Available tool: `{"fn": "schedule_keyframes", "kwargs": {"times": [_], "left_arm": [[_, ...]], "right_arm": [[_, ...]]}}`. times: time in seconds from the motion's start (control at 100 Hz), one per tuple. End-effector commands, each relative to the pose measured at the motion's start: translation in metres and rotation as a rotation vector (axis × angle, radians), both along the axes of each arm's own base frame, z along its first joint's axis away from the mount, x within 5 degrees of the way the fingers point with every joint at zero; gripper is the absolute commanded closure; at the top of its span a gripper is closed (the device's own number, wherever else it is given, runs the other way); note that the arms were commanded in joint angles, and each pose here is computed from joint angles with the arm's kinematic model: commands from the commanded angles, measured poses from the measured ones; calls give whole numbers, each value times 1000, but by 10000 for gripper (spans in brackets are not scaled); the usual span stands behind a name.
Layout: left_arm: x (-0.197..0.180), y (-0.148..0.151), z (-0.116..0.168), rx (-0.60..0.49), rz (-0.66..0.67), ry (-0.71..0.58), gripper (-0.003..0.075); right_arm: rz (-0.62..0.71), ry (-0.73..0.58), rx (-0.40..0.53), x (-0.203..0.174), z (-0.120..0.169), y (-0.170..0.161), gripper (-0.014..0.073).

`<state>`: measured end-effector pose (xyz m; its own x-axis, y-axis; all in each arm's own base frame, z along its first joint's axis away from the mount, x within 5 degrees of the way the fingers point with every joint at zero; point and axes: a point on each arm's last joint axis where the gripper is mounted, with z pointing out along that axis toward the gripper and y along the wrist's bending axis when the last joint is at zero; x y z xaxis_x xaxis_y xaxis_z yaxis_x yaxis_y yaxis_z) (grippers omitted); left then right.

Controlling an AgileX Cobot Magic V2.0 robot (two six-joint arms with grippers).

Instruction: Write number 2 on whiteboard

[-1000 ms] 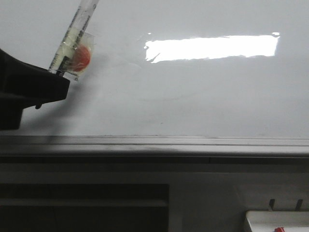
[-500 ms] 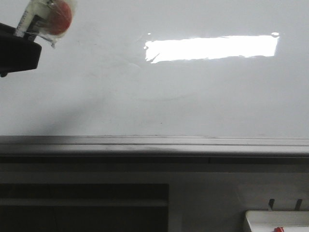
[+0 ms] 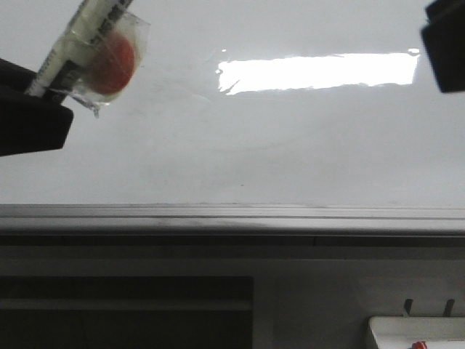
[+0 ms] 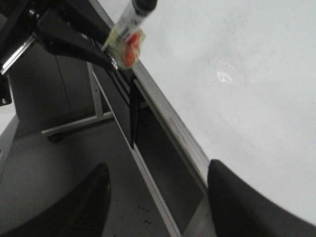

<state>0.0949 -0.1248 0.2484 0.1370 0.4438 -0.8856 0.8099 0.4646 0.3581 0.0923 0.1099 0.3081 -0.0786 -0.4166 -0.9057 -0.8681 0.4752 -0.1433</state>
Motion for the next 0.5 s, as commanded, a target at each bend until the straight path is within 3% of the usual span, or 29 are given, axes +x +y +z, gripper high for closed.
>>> {"fn": "schedule_keyframes", "kwargs": {"times": [0.0, 0.19, 0.49], "left_arm": [[-1, -5, 14, -69, -27, -41, 741], [-1, -6, 11, -24, -42, -62, 741], [-1, -6, 10, 8, -60, -96, 741]], "right_arm": [[-2, -57, 62, 8, 24, 10, 197], [81, -69, 79, 8, 36, 32, 197], [90, -99, 102, 21, 37, 68, 197]]}}
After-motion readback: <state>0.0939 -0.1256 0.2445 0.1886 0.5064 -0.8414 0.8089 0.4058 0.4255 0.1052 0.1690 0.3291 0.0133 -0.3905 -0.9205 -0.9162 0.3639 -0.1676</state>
